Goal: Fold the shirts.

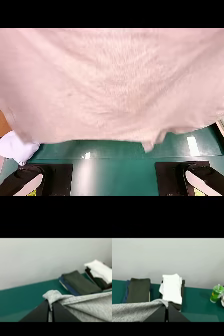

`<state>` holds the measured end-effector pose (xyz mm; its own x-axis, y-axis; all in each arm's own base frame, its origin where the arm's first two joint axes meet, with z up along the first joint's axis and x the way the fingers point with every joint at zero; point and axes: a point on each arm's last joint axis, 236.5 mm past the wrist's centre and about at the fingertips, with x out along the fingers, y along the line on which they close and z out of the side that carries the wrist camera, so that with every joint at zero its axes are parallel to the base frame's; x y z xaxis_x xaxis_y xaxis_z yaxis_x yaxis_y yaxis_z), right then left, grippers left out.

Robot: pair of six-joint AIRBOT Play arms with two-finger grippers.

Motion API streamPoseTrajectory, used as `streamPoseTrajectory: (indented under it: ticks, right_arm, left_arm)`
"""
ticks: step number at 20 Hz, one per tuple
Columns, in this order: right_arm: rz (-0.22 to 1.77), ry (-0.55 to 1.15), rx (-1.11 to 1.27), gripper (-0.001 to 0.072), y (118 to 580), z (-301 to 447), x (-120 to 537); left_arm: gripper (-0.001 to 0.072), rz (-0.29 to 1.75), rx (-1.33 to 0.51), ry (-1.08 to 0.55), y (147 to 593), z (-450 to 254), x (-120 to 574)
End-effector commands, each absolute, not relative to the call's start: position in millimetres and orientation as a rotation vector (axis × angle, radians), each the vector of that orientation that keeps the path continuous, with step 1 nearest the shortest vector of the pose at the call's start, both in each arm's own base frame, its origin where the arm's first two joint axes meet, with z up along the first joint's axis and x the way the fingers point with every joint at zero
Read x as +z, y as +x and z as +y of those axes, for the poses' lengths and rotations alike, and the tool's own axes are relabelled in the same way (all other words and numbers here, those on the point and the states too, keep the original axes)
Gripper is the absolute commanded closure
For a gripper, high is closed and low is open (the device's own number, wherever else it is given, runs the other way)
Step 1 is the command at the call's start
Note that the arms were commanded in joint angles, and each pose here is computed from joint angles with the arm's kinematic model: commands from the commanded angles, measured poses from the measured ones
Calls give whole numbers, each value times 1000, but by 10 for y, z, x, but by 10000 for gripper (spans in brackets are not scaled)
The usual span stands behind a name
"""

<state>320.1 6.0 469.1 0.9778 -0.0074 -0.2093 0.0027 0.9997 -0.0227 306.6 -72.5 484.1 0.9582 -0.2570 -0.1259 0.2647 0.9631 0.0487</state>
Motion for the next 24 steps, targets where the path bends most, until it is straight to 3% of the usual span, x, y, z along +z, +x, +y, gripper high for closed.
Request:
streamPoseTrajectory:
  ticks: [1,6,11,13,14,15,16,20,24]
  right_arm:
    - [547,-45,-7,695,3872,118,3538]
    - [1029,-93,-5,694,4498,176,1419]
    - [1191,-111,2,693,4775,208,441]
    - [1186,-109,3,692,4866,220,421]
    - [1167,-87,16,602,4923,267,490]
    - [1142,-52,28,404,4972,286,595]
    - [1119,-15,52,356,5005,322,723]
    - [1160,75,86,356,4736,235,1010]
    - [1280,130,20,357,3966,-60,738]
  left_arm:
    - [683,566,-271,98,3861,-818,3538]
    - [683,1064,-266,78,4875,-973,1458]
    - [682,1339,-255,80,5082,-992,62]
    - [682,1348,-253,78,5102,-989,-18]
    - [680,1340,-247,72,5121,-962,12]
    - [565,1343,-240,68,5117,-918,49]
    - [357,1351,-227,55,5086,-859,99]
    - [343,1355,-187,21,4841,-621,468]
    - [343,1306,-164,11,4382,-517,618]
